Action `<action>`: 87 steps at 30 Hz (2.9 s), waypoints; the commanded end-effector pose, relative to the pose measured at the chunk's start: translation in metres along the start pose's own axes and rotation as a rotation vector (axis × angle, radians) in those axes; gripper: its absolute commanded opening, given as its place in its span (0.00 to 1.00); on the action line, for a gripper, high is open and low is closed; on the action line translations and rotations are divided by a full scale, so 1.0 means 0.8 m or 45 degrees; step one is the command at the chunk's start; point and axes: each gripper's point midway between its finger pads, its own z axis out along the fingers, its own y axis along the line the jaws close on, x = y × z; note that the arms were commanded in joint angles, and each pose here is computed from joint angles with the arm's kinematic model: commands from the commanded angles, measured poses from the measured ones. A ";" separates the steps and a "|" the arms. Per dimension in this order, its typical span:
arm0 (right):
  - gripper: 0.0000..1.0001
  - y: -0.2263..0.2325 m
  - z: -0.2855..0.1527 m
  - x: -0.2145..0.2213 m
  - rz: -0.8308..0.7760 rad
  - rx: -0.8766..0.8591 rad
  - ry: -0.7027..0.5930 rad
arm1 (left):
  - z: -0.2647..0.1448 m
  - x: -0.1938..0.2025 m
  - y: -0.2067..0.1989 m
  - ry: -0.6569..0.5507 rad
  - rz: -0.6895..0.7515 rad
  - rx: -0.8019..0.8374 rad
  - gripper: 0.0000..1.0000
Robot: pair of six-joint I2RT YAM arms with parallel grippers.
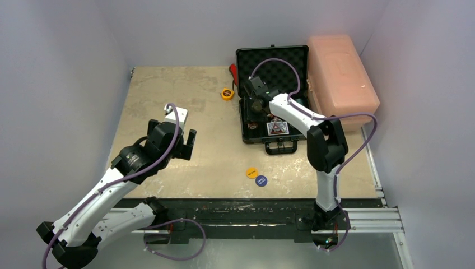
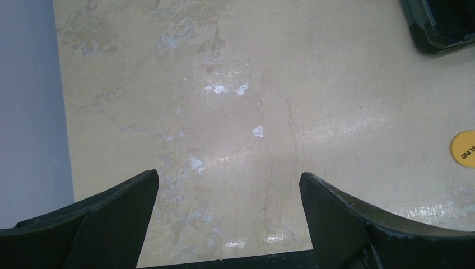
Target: Pack up texas hold em set
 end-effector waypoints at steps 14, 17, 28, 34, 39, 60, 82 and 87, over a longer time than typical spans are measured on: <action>0.00 0.017 0.016 -0.028 0.047 -0.086 -0.029 | 0.001 -0.007 0.000 -0.037 -0.007 0.008 0.97; 0.00 0.015 0.021 -0.029 0.052 -0.083 -0.027 | 0.001 -0.008 0.000 -0.038 -0.006 0.009 0.97; 0.00 0.013 0.035 -0.036 0.066 -0.090 -0.018 | 0.001 -0.007 -0.001 -0.036 -0.007 0.012 0.97; 0.02 0.012 0.038 -0.038 0.079 -0.097 -0.020 | 0.001 -0.007 -0.001 -0.038 -0.007 0.015 0.97; 0.21 0.014 0.040 -0.041 0.090 -0.119 -0.024 | 0.001 -0.008 -0.001 -0.041 -0.009 0.016 0.97; 0.70 0.017 -0.002 -0.064 0.072 -0.164 -0.100 | -0.001 -0.008 0.000 -0.043 -0.011 0.015 0.97; 0.52 -0.021 -0.069 -0.006 -0.017 -0.189 -0.182 | 0.004 -0.005 -0.001 -0.021 0.003 0.004 0.97; 0.61 -0.023 -0.091 -0.017 -0.010 -0.249 -0.388 | 0.003 -0.006 -0.001 -0.025 0.001 0.006 0.97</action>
